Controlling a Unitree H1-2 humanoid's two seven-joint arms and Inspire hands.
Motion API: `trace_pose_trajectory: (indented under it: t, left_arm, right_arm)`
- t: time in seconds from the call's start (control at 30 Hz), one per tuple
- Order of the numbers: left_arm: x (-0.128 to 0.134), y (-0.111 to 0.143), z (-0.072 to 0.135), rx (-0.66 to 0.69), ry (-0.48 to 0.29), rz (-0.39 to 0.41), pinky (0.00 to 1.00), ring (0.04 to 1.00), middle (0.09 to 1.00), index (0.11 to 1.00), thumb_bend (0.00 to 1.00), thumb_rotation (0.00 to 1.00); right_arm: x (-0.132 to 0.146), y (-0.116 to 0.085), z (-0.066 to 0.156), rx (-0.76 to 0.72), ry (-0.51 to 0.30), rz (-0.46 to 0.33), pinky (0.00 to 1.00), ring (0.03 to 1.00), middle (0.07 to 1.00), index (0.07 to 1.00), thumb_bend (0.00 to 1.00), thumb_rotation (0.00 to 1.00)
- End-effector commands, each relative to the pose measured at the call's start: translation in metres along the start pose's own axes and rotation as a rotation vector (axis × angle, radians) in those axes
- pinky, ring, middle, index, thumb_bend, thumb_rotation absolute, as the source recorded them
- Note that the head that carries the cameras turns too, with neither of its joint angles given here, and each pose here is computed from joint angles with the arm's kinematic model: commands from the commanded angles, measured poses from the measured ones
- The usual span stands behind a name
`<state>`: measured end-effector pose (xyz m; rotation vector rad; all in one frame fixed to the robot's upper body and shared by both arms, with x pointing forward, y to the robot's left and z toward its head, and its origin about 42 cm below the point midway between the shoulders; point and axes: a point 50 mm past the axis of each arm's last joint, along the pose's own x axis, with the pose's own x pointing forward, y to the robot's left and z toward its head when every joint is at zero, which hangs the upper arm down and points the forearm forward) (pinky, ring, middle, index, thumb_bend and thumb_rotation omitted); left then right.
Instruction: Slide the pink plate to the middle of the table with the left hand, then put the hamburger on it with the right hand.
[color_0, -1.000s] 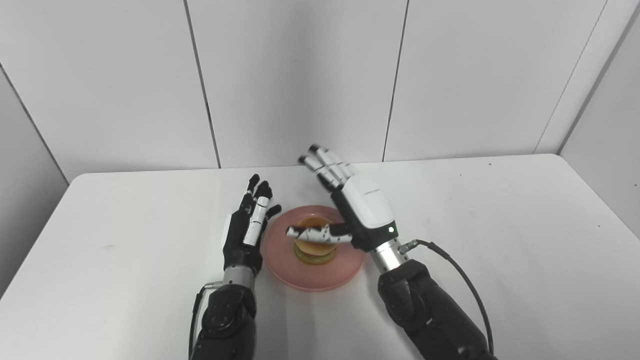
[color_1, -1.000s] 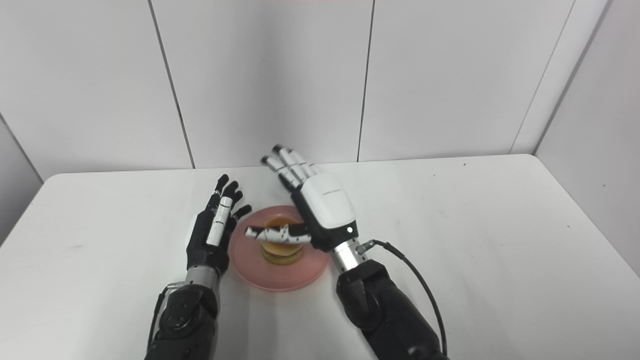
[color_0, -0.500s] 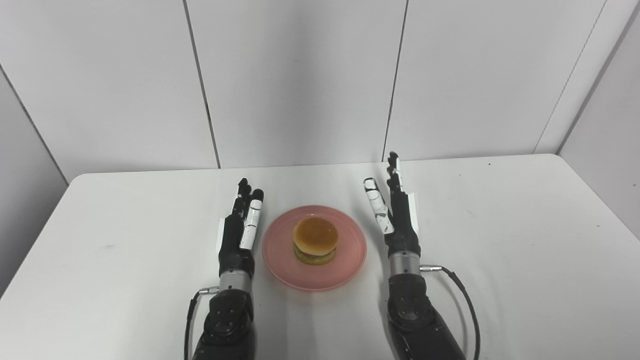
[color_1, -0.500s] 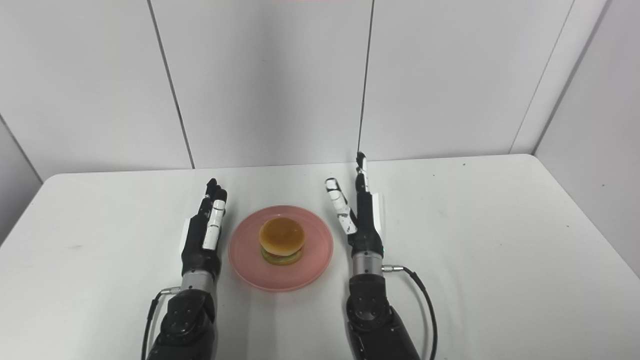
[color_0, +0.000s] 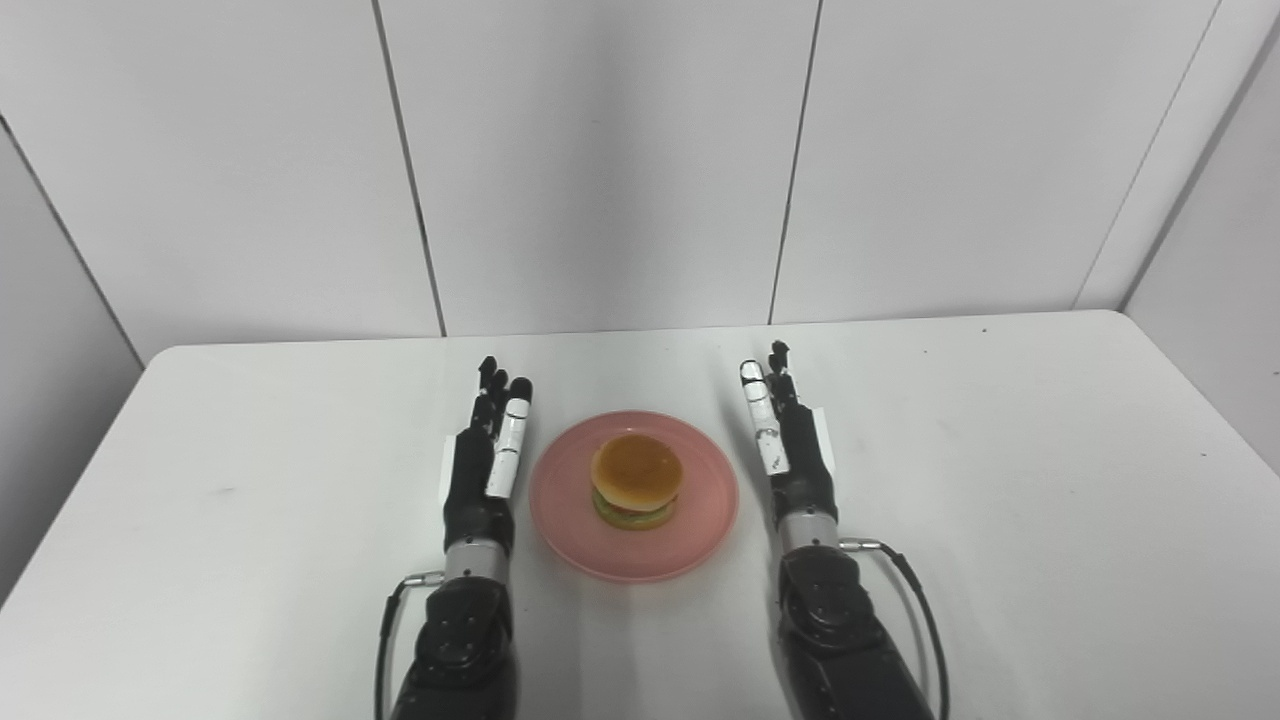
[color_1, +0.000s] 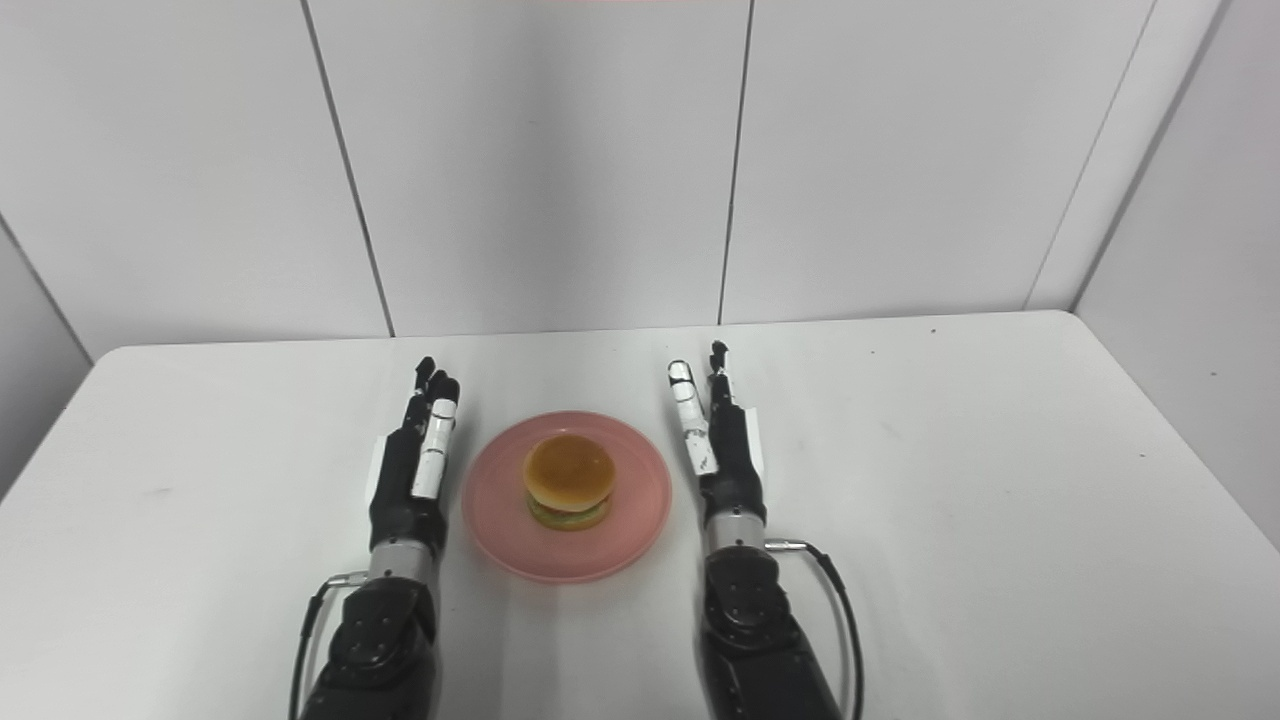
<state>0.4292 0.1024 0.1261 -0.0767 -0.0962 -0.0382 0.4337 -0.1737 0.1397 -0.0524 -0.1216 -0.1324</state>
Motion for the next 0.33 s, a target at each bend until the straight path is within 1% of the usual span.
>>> trace_pose_trajectory:
  t: [0.0, 0.07, 0.3]
  left_arm:
    - [-0.009, -0.006, -0.017, -0.026, 0.029, 0.011, 1.00, 1.000, 1.000, 1.000, 0.65, 0.82]
    - [-0.008, -0.009, -0.018, -0.033, 0.032, 0.010, 1.00, 1.000, 1.000, 1.000, 0.66, 0.81]
    - [-0.003, -0.020, -0.023, -0.041, 0.031, 0.007, 1.00, 1.000, 1.000, 1.000, 0.67, 0.81]
  right_arm:
    - [-0.002, -0.008, -0.006, -0.002, 0.025, 0.019, 0.99, 1.000, 1.000, 1.000, 0.70, 1.00]
    - [-0.002, -0.011, -0.007, -0.001, 0.030, 0.020, 0.99, 1.000, 1.000, 1.000, 0.69, 1.00]
    - [0.000, -0.020, -0.009, -0.017, 0.027, 0.033, 0.98, 0.995, 1.000, 0.991, 0.71, 1.00]
